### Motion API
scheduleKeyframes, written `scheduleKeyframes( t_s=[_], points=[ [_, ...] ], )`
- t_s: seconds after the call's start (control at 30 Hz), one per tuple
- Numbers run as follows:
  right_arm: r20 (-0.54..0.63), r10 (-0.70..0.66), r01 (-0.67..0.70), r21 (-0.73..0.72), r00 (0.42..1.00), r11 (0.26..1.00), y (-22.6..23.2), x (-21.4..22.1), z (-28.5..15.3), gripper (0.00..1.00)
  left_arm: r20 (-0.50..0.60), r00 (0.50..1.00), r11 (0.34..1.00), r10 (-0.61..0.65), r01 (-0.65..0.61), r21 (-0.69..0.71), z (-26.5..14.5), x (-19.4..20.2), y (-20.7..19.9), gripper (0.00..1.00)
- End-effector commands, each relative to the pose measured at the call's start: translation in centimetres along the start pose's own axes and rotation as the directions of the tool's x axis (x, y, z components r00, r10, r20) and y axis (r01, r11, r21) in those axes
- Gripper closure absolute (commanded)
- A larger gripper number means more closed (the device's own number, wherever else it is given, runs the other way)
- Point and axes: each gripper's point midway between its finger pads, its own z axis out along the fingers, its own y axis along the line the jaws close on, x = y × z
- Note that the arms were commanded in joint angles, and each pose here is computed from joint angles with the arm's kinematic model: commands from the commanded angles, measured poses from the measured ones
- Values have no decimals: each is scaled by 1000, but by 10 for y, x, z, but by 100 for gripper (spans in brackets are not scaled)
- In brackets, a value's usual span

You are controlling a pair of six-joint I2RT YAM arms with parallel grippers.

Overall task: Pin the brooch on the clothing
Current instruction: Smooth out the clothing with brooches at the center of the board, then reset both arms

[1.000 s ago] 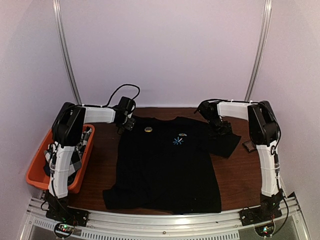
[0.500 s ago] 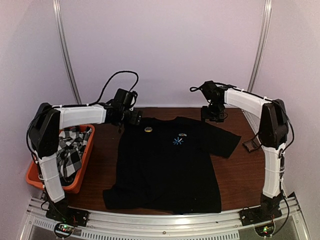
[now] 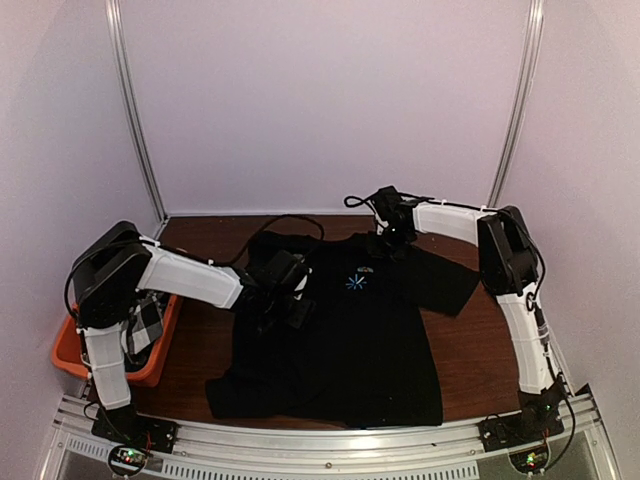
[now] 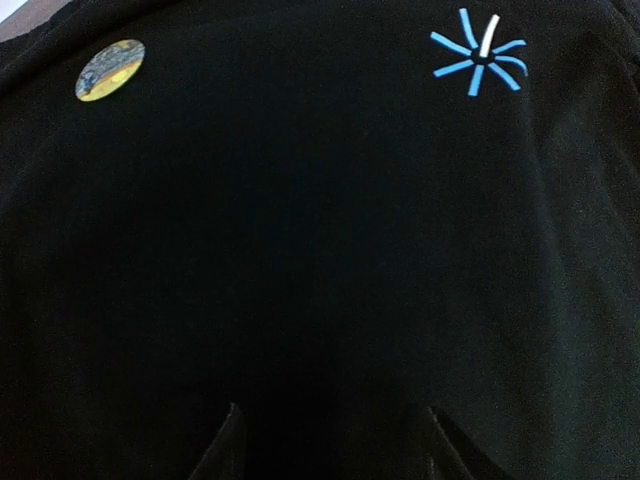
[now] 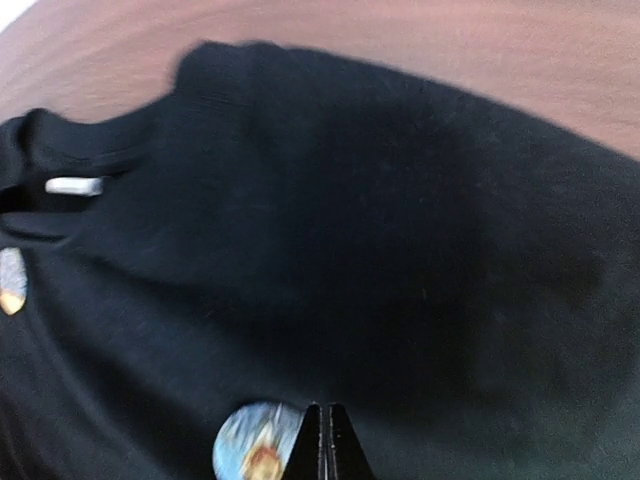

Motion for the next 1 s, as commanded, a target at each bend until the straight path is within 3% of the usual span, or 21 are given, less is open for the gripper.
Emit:
scheduleKeyframes(
  t_s=[0.0,0.2,0.43,0.53,0.73,0.9,0.97],
  points=[
    [40,36,-36,-20,999,999,6,-16,17,100,16,999,997,-34,33,69,5,-3,-23,44],
    [38,59,-61,58,998,996,-11,-13,44,100,-65,998,995,-2,8,99,5,32,-37,52],
    [61,104,-108,69,993,992,-24,-19,47,97,-160,987,991,20,2,136,8,75,-42,69],
    [79,115,-121,83,990,989,-30,-24,44,97,-187,982,987,29,1,160,7,86,-46,78],
    [75,119,-125,78,990,989,-34,-26,46,96,-204,978,981,51,-11,196,2,96,-53,84],
    [43,99,-99,9,994,995,-22,-23,49,91,-180,983,985,49,-17,171,-2,89,-48,82],
    [51,73,-72,-8,996,997,-14,-26,38,86,-132,990,992,46,-31,120,-8,69,-41,68]
  ],
)
